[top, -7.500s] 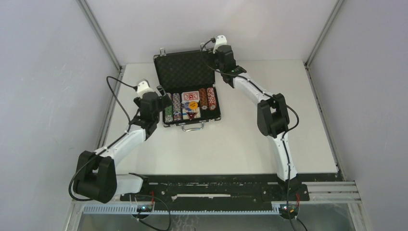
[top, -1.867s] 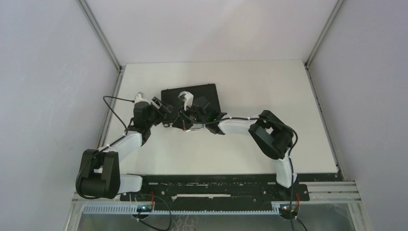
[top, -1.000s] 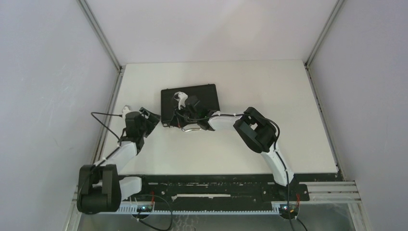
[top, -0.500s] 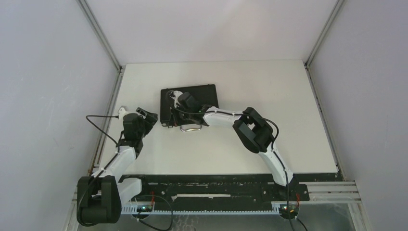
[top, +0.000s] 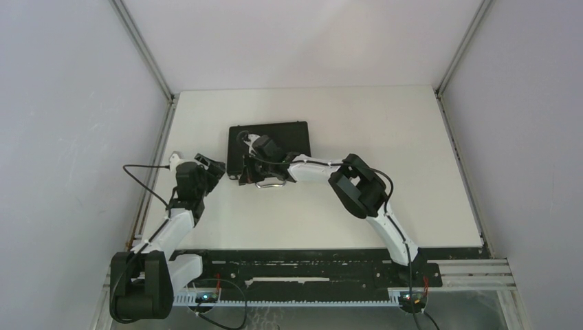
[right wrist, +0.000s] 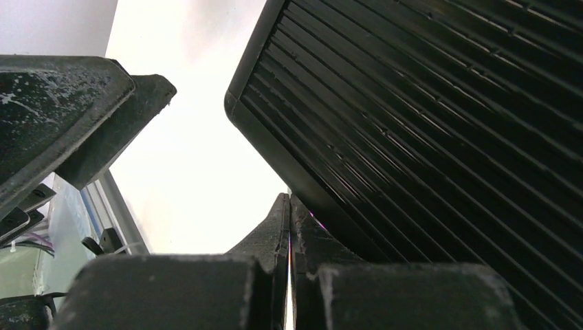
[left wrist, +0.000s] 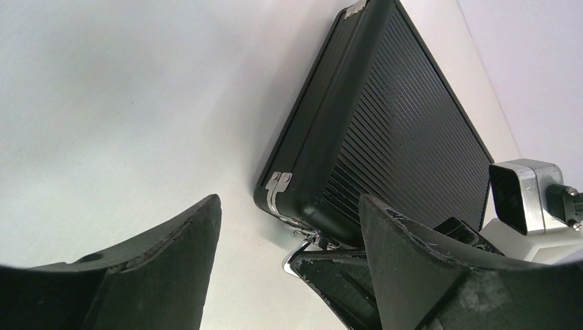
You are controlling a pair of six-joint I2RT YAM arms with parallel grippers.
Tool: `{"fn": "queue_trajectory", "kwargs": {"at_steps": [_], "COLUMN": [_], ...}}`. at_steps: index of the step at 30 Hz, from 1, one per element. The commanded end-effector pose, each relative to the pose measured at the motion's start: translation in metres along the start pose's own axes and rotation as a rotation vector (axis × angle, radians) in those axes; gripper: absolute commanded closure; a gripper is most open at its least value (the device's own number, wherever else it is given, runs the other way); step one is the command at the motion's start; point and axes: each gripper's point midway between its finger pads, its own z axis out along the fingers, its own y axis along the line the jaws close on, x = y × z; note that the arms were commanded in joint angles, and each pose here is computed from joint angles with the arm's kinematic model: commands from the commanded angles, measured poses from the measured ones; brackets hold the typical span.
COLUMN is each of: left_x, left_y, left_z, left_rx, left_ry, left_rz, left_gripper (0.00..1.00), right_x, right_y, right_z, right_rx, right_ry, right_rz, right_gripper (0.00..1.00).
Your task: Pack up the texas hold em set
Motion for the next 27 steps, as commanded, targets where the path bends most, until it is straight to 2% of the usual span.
{"fn": "queue_trajectory", "kwargs": {"at_steps": [1,8,11,16,19,20,21,23,27], "left_x": [0.001,-0.002,-0.003,0.0,0.003,0.003,0.003,0.007,0.009], "left_y": [-0.003,-0.016,-0.022,-0.048,-0.073,-0.083,-0.09,-0.101,-0.103], "left_z": [0.0,-0.005,-0.01,-0.021,-0.031,-0.035,-0.038,-0.045,-0.054], "left_rx": [0.029,0.09,0.113,0.221,0.283,0.29,0.288,0.288,0.302], "left_ry": [-0.002,-0.012,-0.029,-0.035,-0.041,-0.045,-0.049,-0.045,-0.06], "left_rz": [-0.001,0.004,0.027,0.111,0.177,0.201,0.227,0.282,0.31], "left_gripper": [0.22,0.22,0.22,0.23,0.18,0.15,0.1,0.04,0.0], "right_x": [0.084,0.031,0.017,0.011,0.011,0.012,0.01,0.015,0.012], "right_y": [-0.047,0.042,0.063,0.051,0.023,0.01,-0.005,-0.041,-0.092], "right_z": [0.004,-0.068,-0.085,-0.119,-0.145,-0.155,-0.166,-0.189,-0.253], "right_rx": [0.158,-0.035,-0.072,-0.046,0.016,0.051,0.094,0.19,0.334], "right_ry": [0.173,-0.092,-0.156,-0.241,-0.302,-0.321,-0.354,-0.397,-0.504], "right_rz": [0.039,-0.191,-0.211,-0.187,-0.142,-0.123,-0.103,-0.053,0.029], "right_gripper": [1.0,1.0,1.0,1.0,1.0,0.95,0.85,0.58,0.41]}}
